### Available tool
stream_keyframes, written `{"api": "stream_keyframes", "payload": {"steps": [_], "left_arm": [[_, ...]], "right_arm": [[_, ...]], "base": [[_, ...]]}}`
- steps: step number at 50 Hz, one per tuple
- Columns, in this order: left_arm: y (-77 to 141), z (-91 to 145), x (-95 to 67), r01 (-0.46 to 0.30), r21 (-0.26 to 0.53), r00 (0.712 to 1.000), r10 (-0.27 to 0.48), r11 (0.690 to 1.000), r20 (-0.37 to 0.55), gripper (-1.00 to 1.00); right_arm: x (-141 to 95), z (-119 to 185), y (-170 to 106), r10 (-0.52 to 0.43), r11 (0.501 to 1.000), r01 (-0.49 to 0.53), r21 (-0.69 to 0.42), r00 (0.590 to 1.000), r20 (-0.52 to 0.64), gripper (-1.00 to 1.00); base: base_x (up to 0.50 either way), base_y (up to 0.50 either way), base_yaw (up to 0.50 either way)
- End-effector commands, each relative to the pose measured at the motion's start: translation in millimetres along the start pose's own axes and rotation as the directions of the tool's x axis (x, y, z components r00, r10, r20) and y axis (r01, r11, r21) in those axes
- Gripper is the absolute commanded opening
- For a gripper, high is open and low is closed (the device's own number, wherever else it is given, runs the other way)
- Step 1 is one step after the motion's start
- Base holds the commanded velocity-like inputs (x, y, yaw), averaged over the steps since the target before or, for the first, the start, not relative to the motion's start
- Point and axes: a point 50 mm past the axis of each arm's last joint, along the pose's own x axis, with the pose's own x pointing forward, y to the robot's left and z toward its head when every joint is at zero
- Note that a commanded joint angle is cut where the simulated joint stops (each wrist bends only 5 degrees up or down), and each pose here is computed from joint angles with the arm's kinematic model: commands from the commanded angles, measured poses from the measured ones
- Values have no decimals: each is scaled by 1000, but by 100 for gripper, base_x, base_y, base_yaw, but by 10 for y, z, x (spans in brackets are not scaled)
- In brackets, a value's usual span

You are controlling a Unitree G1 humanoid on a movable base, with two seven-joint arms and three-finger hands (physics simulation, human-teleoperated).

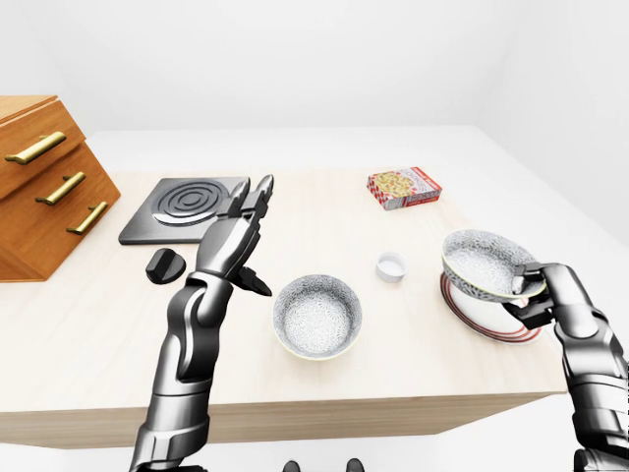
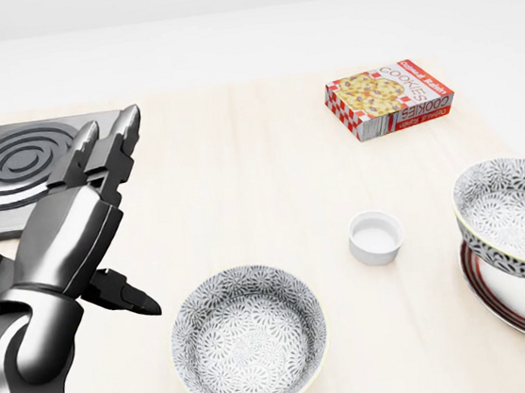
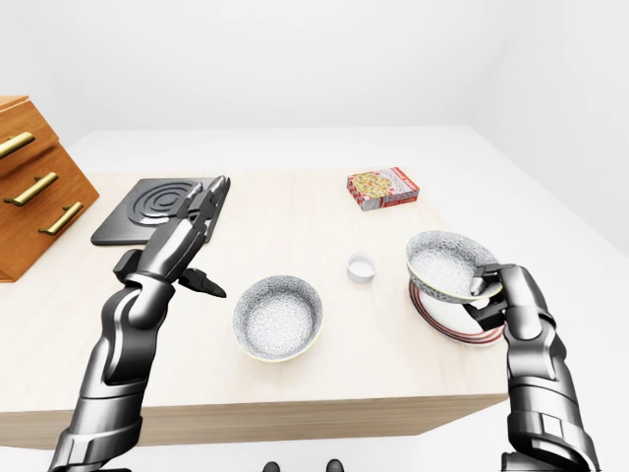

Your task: Pick the akita bowl from table center and place it on the plate.

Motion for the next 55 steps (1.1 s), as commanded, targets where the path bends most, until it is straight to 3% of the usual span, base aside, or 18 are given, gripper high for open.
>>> {"api": "stream_keyframes", "payload": {"steps": [1, 22, 42, 43, 44, 55], "left_arm": [[-23, -10, 12, 5, 0, 1000, -5, 1000, -5, 100], [-30, -10, 10, 7, 1, 1000, -7, 1000, -6, 100], [-25, -30, 21, 7, 2, 1000, -7, 1000, -11, 100], [-28, -30, 20, 7, 2, 1000, -7, 1000, -12, 100], [-32, -28, 20, 8, 1, 1000, -8, 1000, -11, 100], [-30, -22, 14, 8, 0, 1000, -8, 1000, -9, 100]], "right_arm": [[110, -35, -10, -69, 998, 69, -6, 997, -20, -100], [91, -374, -44, -117, 992, 106, -75, 980, -159, -100], [47, -447, 15, -96, 993, 84, -77, 980, -173, -100], [36, -461, 13, -94, 994, 82, -79, 980, -173, -23], [38, -454, 19, -91, 994, 79, -76, 981, -170, 100], [7, -417, 11, -78, 995, 70, -70, 989, -128, 100]], "base": [[0, 0, 0], [0, 0, 0], [0, 0, 0], [0, 0, 0], [0, 0, 0], [0, 0, 0]]}}
